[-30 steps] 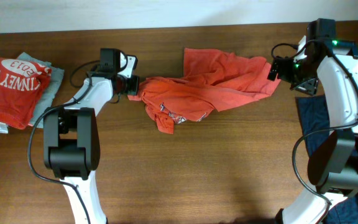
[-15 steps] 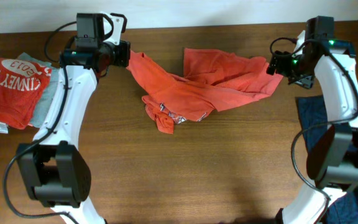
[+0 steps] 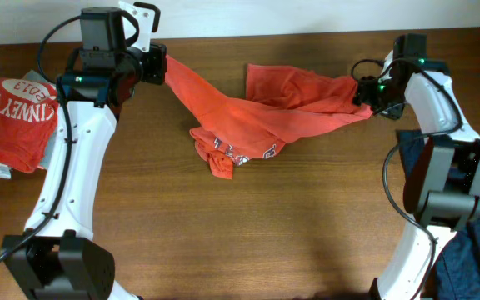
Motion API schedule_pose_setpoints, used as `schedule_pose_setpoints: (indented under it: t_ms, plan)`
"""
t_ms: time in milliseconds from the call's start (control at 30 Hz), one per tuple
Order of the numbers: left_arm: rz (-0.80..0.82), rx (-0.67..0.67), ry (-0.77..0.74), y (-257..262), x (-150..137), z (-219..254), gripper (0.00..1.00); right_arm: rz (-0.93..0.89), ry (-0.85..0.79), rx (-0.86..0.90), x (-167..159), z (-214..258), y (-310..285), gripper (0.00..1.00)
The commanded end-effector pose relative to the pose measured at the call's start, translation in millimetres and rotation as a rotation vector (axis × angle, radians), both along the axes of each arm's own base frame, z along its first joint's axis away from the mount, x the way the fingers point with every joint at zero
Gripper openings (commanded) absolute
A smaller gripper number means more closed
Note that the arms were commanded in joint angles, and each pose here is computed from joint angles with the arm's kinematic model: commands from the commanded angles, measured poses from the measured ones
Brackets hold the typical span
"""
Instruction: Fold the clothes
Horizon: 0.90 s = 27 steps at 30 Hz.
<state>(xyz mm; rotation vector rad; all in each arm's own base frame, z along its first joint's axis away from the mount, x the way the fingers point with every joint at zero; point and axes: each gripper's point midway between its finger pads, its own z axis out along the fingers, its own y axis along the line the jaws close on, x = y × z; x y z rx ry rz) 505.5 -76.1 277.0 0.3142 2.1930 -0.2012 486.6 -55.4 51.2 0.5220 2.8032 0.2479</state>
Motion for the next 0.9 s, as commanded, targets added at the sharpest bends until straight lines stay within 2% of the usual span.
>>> schedule_pose_setpoints:
  t_ms: [0, 233, 333, 533, 600, 733, 867]
  plan:
    - [0.03, 0.023, -0.033, 9, 0, 13, 0.01, -0.016, 0.05, -0.018, -4, -25, -10, 0.71]
    - [0.053, 0.073, -0.026, 17, -1, 10, 0.01, -0.039, 0.054, -0.028, 1, -48, -23, 0.7]
    - [0.053, 0.075, -0.02, 17, -1, 9, 0.01, -0.038, 0.064, -0.022, 1, -56, -22, 0.63]
    - [0.053, 0.075, -0.018, 17, -2, 8, 0.01, -0.033, 0.043, -0.009, 6, -57, -20, 0.24]
    - [0.054, 0.076, -0.019, 17, -2, 8, 0.01, -0.033, 0.041, -0.008, 7, -57, -19, 0.04]
    - [0.133, 0.15, -0.048, 36, 2, 17, 0.01, -0.032, 0.007, 0.002, 11, -36, -22, 0.04]
    - [0.194, 0.244, -0.138, 54, 0, 55, 0.01, 0.01, -0.102, -0.008, 21, 55, -23, 0.04]
